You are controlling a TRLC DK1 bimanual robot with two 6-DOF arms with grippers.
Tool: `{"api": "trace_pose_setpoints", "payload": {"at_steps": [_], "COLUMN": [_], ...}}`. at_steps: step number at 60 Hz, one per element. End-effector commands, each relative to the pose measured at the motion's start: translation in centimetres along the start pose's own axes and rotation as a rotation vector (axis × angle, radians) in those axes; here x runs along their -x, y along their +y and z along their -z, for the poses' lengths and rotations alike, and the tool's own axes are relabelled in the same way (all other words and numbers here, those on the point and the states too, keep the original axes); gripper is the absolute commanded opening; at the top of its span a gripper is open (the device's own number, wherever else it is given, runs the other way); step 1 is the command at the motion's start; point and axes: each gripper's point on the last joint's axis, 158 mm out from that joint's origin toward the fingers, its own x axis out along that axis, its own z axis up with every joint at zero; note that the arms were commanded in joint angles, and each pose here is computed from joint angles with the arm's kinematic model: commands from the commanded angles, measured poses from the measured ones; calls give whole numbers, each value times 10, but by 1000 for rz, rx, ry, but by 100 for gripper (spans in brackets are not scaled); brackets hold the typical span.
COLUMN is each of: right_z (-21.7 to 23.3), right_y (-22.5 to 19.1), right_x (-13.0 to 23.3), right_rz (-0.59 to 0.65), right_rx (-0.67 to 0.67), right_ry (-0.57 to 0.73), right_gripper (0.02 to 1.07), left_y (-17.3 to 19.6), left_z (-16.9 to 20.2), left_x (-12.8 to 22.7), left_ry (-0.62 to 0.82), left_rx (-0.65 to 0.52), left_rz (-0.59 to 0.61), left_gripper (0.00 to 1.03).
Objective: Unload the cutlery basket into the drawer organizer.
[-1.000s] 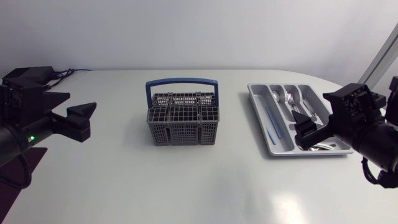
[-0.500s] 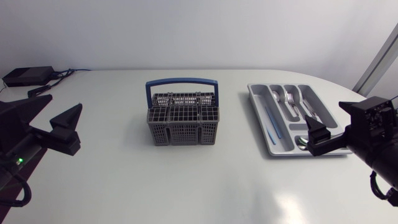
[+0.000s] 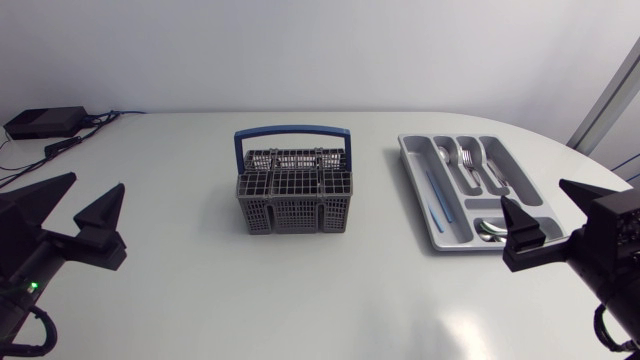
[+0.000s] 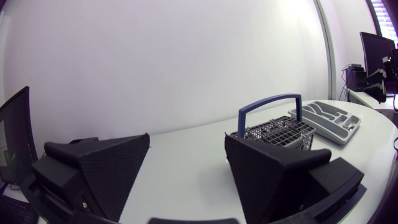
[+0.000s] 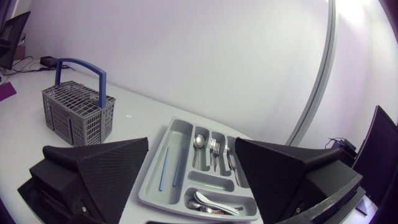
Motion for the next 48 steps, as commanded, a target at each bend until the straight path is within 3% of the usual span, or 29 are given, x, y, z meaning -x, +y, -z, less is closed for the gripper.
{"api": "trace_pose_setpoints", "payload": {"at_steps": [1, 40, 48], "right_z": [13, 45, 45], "right_y": [1, 1, 1], "right_x": [3, 18, 18], "right_rz": [6, 54, 54], "right_rx": [-63, -303, -303], "right_ry": [5, -91, -91], "right_gripper": [102, 102, 102], "left_y": [2, 8, 8], "left_z": [17, 64, 64], "left_x": [3, 19, 19], "left_ry": [22, 19, 19], "left_rx": [43, 186, 186], "left_rz": [-19, -100, -100], "left_gripper": [98, 98, 98]}}
